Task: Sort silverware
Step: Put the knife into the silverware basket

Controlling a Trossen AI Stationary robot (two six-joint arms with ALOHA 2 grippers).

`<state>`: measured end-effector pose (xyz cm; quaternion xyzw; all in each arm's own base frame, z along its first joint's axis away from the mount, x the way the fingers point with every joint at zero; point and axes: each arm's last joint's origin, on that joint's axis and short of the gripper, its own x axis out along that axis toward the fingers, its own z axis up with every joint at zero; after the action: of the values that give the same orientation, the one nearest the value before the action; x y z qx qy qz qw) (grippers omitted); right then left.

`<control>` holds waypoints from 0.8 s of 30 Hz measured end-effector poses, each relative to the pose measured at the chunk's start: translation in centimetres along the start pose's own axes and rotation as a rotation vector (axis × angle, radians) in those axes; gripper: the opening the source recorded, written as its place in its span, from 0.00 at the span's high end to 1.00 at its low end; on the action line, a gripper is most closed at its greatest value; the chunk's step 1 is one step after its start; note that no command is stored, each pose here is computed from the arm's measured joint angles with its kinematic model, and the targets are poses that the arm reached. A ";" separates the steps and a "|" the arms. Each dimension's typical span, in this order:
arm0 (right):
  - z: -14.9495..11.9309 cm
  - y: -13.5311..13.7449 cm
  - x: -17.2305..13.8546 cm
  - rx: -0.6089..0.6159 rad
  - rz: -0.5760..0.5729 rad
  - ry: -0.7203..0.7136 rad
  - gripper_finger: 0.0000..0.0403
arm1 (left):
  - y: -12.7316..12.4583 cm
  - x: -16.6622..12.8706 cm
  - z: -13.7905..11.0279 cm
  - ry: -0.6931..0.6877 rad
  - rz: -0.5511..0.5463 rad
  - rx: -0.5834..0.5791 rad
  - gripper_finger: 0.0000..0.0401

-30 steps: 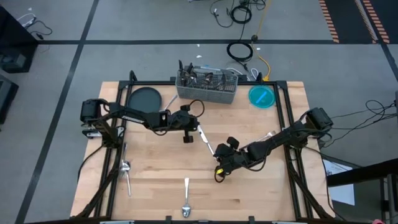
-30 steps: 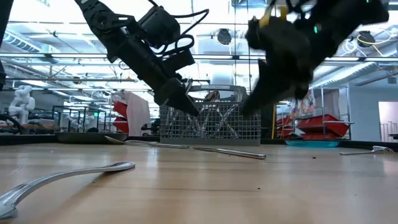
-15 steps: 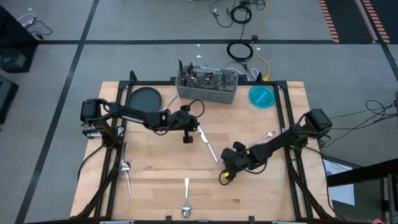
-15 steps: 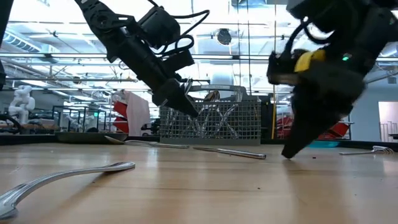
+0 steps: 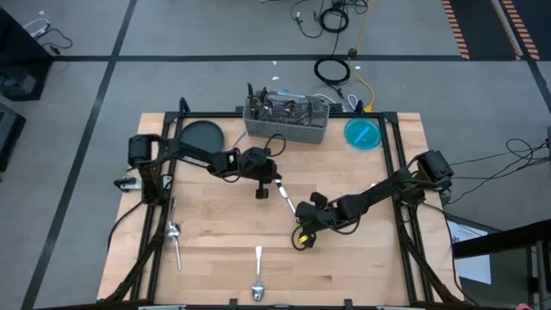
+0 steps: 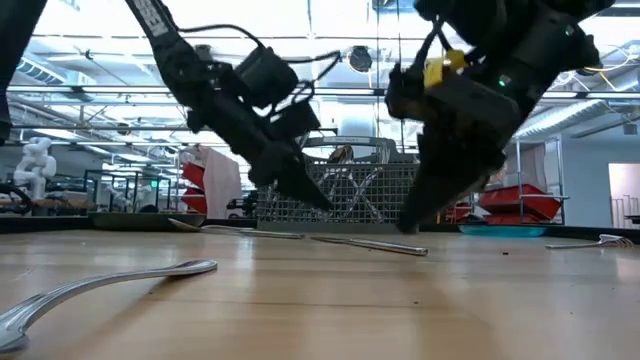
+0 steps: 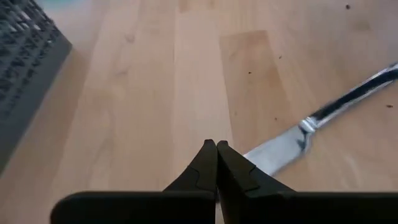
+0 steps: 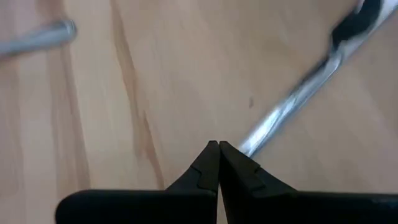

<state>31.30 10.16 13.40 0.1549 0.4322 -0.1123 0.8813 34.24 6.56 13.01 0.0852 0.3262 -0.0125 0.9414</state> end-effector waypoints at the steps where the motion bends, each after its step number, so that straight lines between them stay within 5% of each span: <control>1: -0.2 -0.2 0.1 0.011 -0.008 0.026 1.00 | 0.0 0.5 -0.3 -0.005 -0.001 -0.001 0.99; 9: -2.2 -0.7 -0.3 0.075 -0.117 0.192 1.00 | -0.7 2.8 -2.4 0.041 -0.089 -0.163 0.99; 16: -3.0 -1.2 -0.7 0.109 -0.203 0.240 1.00 | -3.0 2.7 -1.7 0.052 -0.239 -0.315 0.99; 24: -2.9 -1.4 -0.8 0.143 -0.266 0.183 1.00 | -7.2 2.7 -1.1 0.103 -0.302 -0.312 0.99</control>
<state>28.26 9.99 12.06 0.1683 0.5183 -0.2437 0.8023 35.10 -0.22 9.40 -0.1108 0.3807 -0.0984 0.9127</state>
